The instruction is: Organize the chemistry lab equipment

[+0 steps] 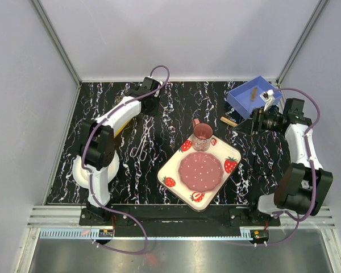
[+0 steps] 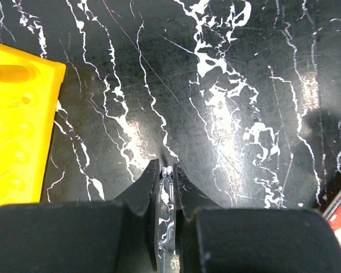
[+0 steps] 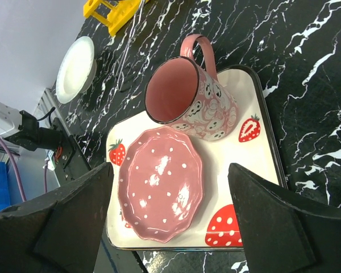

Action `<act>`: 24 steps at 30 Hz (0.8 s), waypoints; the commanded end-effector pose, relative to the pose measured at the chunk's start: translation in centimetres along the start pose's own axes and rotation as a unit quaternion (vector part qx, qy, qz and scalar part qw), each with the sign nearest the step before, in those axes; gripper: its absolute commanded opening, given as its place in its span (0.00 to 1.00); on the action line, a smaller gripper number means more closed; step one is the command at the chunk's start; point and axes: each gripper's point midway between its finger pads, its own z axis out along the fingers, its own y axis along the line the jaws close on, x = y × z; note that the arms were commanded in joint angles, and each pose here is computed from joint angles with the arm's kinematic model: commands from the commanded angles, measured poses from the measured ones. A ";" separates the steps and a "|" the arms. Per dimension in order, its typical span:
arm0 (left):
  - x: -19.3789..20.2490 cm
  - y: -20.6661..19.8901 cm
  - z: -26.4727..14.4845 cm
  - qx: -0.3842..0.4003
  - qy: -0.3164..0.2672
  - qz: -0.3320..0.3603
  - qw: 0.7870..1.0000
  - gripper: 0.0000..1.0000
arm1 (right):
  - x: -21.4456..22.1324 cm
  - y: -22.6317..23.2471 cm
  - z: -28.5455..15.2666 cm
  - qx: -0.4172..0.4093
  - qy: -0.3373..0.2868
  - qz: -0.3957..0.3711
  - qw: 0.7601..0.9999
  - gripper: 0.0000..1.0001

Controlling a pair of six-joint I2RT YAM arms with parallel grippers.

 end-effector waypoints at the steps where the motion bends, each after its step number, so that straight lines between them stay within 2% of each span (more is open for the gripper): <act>1: -3.1 -0.6 -3.4 0.031 -0.073 -0.024 0.997 0.00 | -1.4 1.6 0.3 -0.036 -0.008 -0.029 0.999 0.87; 9: -3.8 -0.6 -5.4 0.051 -0.106 -0.052 0.992 0.00 | -1.5 6.0 5.2 -0.092 0.054 -0.100 0.989 0.87; 13: -3.4 -0.1 -5.8 0.054 -0.109 -0.070 0.990 0.00 | -0.8 10.2 9.9 -0.150 0.103 -0.129 0.975 0.87; 15: -3.5 -0.1 -6.1 0.058 -0.113 -0.076 0.989 0.00 | -1.6 11.6 11.7 -0.163 0.103 -0.152 0.969 0.88; 17: -3.4 0.3 -6.3 0.057 -0.115 -0.085 0.988 0.00 | -0.9 12.9 14.2 -0.178 0.121 -0.134 0.967 0.88; 18: -3.4 0.3 -6.4 0.057 -0.117 -0.088 0.988 0.00 | -1.6 13.2 15.5 -0.181 0.105 -0.148 0.967 0.87; 20: -3.3 0.1 -6.5 0.070 -0.116 -0.095 0.986 0.00 | -0.8 13.9 18.2 -0.182 0.114 -0.114 0.970 0.87; 21: -3.4 0.1 -6.7 0.073 -0.118 -0.097 0.986 0.00 | -1.4 14.1 19.6 -0.185 0.091 -0.122 0.971 0.87; 23: -3.3 0.4 -6.7 0.072 -0.118 -0.105 0.985 0.00 | -0.8 14.0 21.9 -0.183 0.089 -0.069 0.977 0.87; 24: -3.5 0.3 -7.0 0.078 -0.123 -0.107 0.984 0.00 | -1.4 14.8 23.3 -0.197 0.060 -0.083 0.975 0.87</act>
